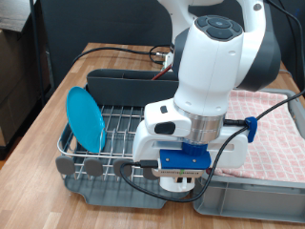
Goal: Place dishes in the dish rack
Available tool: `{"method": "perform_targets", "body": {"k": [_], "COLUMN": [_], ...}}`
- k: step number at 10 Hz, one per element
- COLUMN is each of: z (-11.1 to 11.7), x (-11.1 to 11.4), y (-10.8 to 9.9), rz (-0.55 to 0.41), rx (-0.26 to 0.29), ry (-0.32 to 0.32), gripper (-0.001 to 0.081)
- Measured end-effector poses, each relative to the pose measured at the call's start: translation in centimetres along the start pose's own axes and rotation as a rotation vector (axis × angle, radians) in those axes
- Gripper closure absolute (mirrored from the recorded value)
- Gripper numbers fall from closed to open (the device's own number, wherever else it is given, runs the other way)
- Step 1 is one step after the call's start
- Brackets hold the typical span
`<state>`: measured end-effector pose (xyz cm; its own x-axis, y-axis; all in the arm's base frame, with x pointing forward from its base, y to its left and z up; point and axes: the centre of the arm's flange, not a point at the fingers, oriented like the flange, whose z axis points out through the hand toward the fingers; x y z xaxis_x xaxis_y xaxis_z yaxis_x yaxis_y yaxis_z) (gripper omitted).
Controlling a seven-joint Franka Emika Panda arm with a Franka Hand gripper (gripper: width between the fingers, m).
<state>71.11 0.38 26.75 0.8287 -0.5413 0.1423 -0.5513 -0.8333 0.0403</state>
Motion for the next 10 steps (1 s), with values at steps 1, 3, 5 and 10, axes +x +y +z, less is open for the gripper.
{"method": "perform_targets", "body": {"k": [1, 3, 5, 10], "z": [0.1, 0.6, 0.6, -1.4], "x": [0.1, 0.1, 0.2, 0.5], "y": [0.0, 0.3, 0.4, 0.3], "rz": [-0.001, -0.007, -0.015, -0.026], "rx": [-0.001, -0.012, -0.026, -0.07], "ry": [-0.001, -0.014, -0.035, -0.104], "gripper": [0.0734, 0.055, 0.0382, 0.0015]}}
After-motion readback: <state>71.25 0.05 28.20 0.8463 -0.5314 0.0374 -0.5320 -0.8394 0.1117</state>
